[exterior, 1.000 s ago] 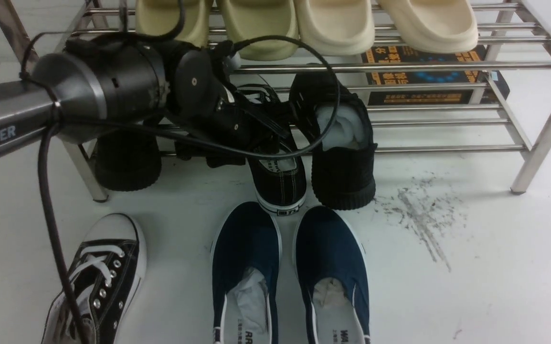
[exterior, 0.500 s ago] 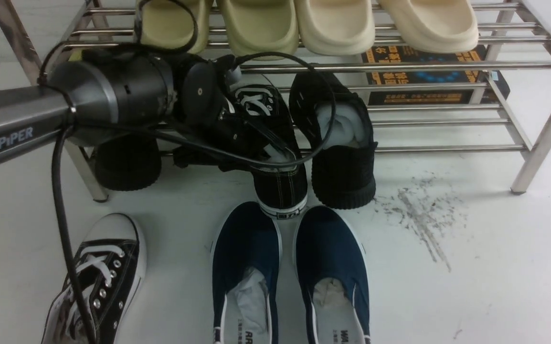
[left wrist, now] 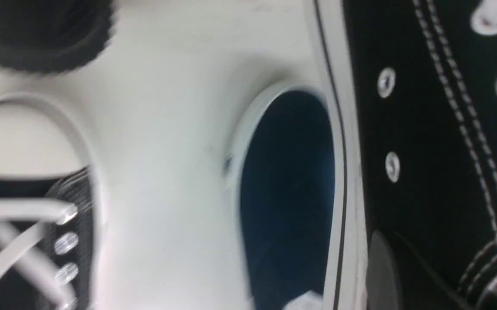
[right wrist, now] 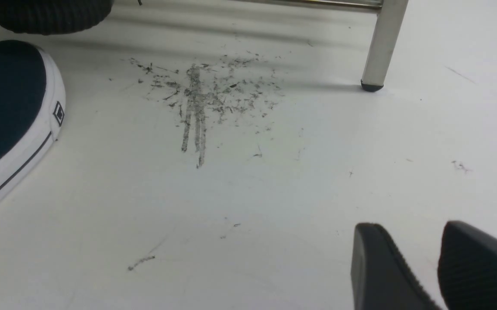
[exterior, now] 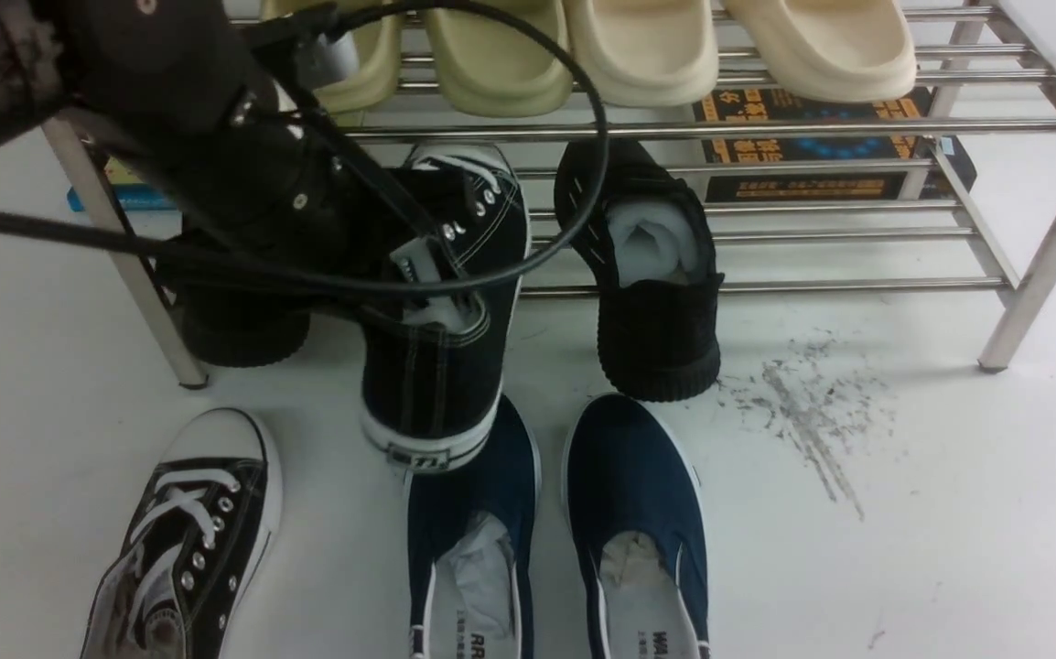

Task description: Take the shoes off the shelf with your hand on the white table.

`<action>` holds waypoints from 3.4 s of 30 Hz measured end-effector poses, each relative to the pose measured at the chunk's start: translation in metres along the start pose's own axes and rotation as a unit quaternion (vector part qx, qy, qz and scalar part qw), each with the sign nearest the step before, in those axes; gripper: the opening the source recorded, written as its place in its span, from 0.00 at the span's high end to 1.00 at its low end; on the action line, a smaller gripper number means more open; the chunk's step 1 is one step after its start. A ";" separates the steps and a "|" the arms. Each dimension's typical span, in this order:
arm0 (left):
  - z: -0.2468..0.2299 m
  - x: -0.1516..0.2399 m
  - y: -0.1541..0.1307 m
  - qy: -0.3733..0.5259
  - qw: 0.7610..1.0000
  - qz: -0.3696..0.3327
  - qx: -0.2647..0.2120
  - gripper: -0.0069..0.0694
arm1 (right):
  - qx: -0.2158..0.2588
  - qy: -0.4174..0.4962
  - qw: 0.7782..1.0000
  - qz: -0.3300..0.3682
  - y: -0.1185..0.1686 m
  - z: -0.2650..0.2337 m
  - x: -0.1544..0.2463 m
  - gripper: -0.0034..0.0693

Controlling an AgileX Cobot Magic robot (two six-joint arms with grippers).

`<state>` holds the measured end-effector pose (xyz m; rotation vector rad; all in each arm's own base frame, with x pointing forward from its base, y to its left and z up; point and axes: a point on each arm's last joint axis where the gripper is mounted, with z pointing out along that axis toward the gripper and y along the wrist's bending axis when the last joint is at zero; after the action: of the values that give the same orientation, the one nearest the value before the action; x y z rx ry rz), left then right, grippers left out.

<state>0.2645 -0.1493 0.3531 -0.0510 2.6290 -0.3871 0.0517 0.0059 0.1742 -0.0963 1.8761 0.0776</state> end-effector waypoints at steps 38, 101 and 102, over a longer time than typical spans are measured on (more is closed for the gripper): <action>0.044 0.132 0.086 0.038 0.995 -0.076 -0.057 0.88 | 0.000 0.000 1.000 0.000 0.000 0.000 0.000 0.63; -0.064 0.244 0.160 -0.290 0.943 -0.060 0.149 0.91 | 0.000 0.000 1.000 0.000 0.000 0.000 0.000 0.63; -0.060 0.244 0.159 -0.294 0.941 -0.062 0.154 0.90 | 0.000 0.000 1.000 0.000 0.000 0.000 0.000 0.63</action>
<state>0.0262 -0.0059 0.2483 -0.1978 1.9577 -0.7021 0.0517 0.0059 0.1742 -0.0963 1.8761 0.0776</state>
